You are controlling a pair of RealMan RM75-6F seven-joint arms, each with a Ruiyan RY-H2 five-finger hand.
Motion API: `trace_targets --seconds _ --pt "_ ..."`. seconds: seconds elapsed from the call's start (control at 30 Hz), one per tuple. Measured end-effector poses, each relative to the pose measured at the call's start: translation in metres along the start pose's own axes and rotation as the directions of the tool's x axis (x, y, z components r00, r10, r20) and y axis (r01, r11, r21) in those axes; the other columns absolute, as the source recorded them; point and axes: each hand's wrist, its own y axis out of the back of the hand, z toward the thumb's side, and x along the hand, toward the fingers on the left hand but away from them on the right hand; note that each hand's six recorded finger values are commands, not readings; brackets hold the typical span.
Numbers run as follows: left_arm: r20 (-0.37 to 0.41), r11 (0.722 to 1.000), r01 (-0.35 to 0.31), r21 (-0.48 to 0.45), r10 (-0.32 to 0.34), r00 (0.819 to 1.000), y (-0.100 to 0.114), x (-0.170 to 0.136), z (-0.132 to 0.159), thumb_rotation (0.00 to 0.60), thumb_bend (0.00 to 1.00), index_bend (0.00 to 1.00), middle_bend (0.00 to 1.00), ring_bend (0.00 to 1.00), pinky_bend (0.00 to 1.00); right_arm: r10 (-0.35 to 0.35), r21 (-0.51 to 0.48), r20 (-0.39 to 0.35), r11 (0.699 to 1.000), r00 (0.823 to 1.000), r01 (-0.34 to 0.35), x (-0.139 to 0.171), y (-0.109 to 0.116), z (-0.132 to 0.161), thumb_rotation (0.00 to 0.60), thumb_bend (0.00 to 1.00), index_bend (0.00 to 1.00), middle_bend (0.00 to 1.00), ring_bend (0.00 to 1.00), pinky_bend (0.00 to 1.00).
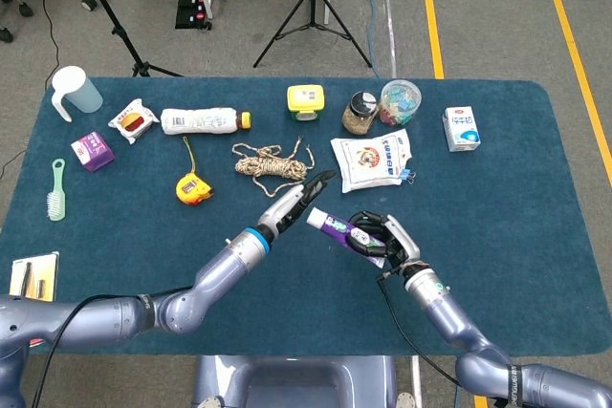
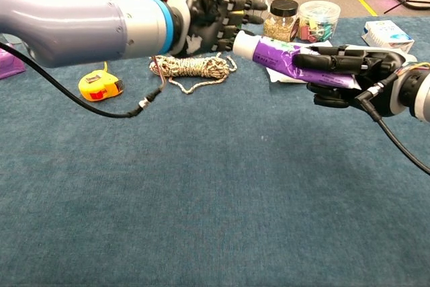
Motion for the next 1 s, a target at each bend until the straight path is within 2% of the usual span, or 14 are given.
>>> trace_targets --seconds 0.27,0.4,0.53,0.67,0.77,0.9,0.93,1.0 --pt "0.034 0.990 -0.061 0.127 0.057 0.998 0.036 -0.020 0.012 0.000 0.06 0.00 0.00 0.00 0.00 -0.020 0.099 0.010 0.995 1.000 0.019 0.001 0.013 -0.003 0.600 0.52 0.73 0.79 0.81 0.92" --pt "0.046 0.974 -0.086 0.209 0.077 0.996 0.051 -0.031 0.014 0.000 0.06 0.00 0.00 0.00 0.00 -0.029 0.184 0.006 0.982 1.000 0.027 0.001 0.017 -0.004 0.600 0.52 0.73 0.75 0.76 0.87" --pt "0.058 0.948 -0.112 0.297 0.099 0.993 0.065 -0.045 0.013 0.000 0.06 0.00 0.00 0.00 0.00 -0.036 0.301 -0.005 0.953 0.999 0.036 -0.001 0.021 -0.005 0.600 0.52 0.67 0.69 0.69 0.73" --pt "0.061 0.917 -0.131 0.376 0.117 0.991 0.079 -0.061 0.008 0.000 0.06 0.00 0.00 0.00 0.00 -0.040 0.440 -0.017 0.897 0.999 0.043 -0.004 0.022 -0.008 0.600 0.52 0.53 0.58 0.55 0.56" --pt "0.059 0.894 -0.140 0.425 0.127 0.990 0.087 -0.071 0.004 0.000 0.06 0.00 0.00 0.00 0.00 -0.036 0.521 -0.016 0.852 0.999 0.039 -0.007 0.022 -0.012 0.600 0.52 0.38 0.44 0.37 0.33" --pt "0.054 0.853 -0.151 0.499 0.143 0.988 0.099 -0.084 -0.002 0.000 0.06 0.00 0.00 0.00 0.00 -0.018 0.612 -0.005 0.791 1.000 0.017 -0.010 0.020 -0.018 0.600 0.52 0.21 0.26 0.16 0.09" --pt "0.052 0.845 -0.152 0.513 0.146 0.988 0.101 -0.087 -0.004 0.000 0.06 0.00 0.00 0.00 0.00 -0.012 0.629 -0.002 0.777 1.000 0.010 -0.011 0.019 -0.019 0.600 0.53 0.15 0.20 0.11 0.04" --pt "0.045 0.827 -0.154 0.541 0.155 0.987 0.107 -0.094 -0.008 0.000 0.06 0.00 0.00 0.00 0.00 0.000 0.670 0.003 0.743 1.000 -0.002 -0.012 0.017 -0.021 0.600 0.53 0.07 0.12 0.04 0.00"
